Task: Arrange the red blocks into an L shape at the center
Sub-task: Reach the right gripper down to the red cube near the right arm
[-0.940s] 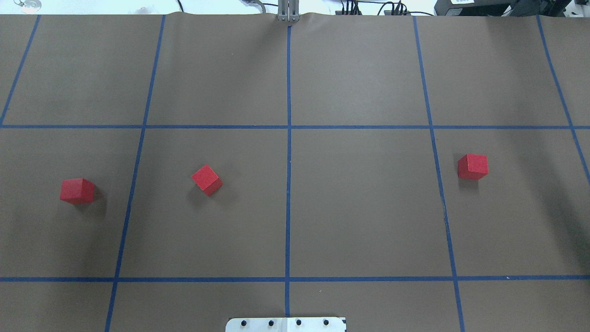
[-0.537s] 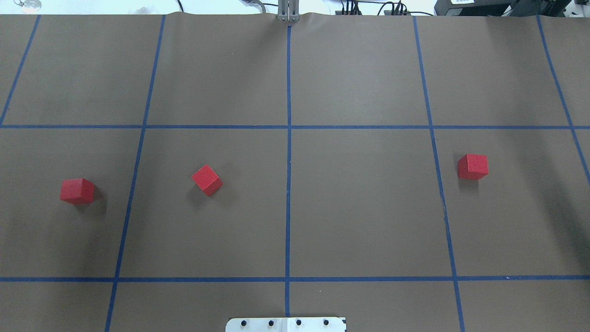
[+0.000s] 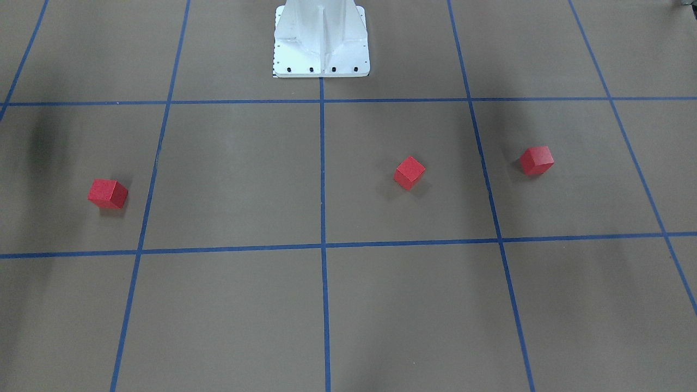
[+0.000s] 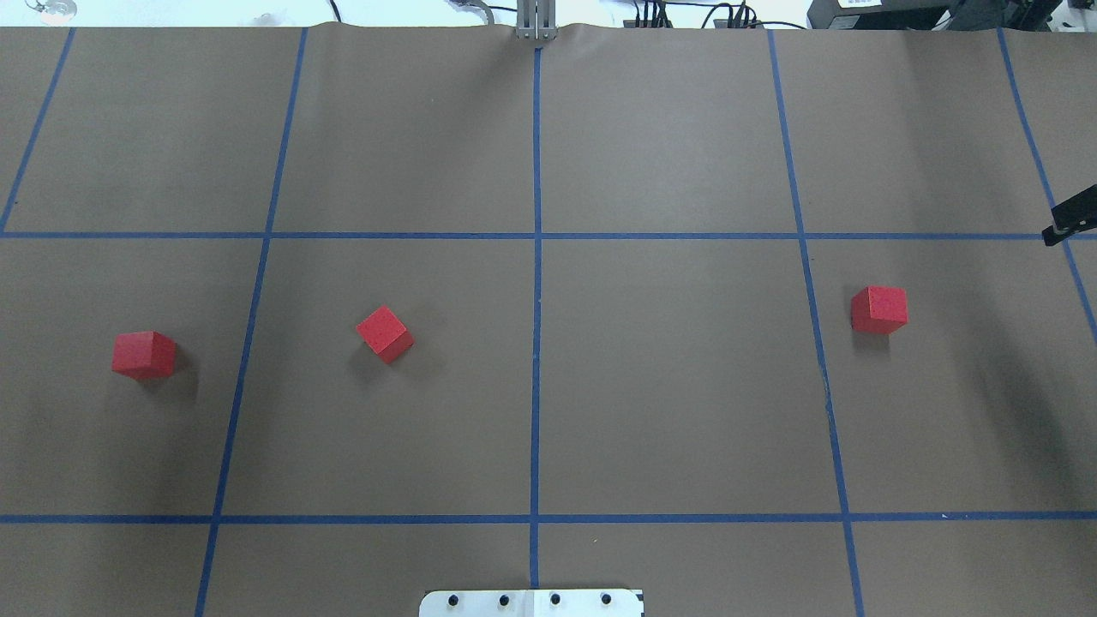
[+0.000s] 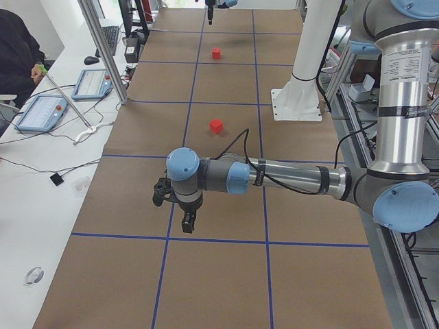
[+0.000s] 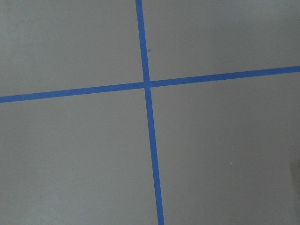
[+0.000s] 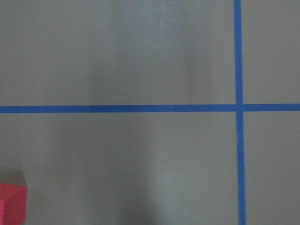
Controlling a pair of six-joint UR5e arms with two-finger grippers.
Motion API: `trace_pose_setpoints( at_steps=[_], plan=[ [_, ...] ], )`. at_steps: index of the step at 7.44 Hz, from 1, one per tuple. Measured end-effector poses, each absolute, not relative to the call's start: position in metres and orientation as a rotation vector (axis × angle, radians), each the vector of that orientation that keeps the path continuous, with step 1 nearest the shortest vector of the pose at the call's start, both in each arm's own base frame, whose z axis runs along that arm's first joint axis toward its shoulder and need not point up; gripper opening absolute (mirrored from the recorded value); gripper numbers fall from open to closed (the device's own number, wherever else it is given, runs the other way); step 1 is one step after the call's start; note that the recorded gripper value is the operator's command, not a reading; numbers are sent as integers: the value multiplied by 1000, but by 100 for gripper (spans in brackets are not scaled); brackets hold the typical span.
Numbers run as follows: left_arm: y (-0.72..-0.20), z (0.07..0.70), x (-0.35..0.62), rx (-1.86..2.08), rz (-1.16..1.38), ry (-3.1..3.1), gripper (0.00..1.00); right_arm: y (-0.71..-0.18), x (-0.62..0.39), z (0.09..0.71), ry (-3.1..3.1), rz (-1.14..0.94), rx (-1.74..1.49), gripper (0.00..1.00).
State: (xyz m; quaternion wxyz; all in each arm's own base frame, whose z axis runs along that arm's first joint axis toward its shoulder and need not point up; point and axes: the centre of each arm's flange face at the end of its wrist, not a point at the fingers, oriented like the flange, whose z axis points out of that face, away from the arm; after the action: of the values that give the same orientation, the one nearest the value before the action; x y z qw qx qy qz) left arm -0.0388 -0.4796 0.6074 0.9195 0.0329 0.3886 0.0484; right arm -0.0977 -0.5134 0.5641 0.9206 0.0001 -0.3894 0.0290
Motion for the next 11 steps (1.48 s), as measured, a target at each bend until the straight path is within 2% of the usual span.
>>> trace_pose_setpoints(
  at_steps=[2, 7, 11],
  plan=[
    [-480, 605, -38, 72, 105, 800, 100, -504, -140, 533, -851, 95, 11, 99],
    [-480, 603, -37, 78, 111, 801, 100, -474, -251, 491, -817, 5, 30, 99],
    [-480, 603, -37, 78, 112, 801, 100, -469, -287, 490, -794, -1, 15, 98]
  ],
)
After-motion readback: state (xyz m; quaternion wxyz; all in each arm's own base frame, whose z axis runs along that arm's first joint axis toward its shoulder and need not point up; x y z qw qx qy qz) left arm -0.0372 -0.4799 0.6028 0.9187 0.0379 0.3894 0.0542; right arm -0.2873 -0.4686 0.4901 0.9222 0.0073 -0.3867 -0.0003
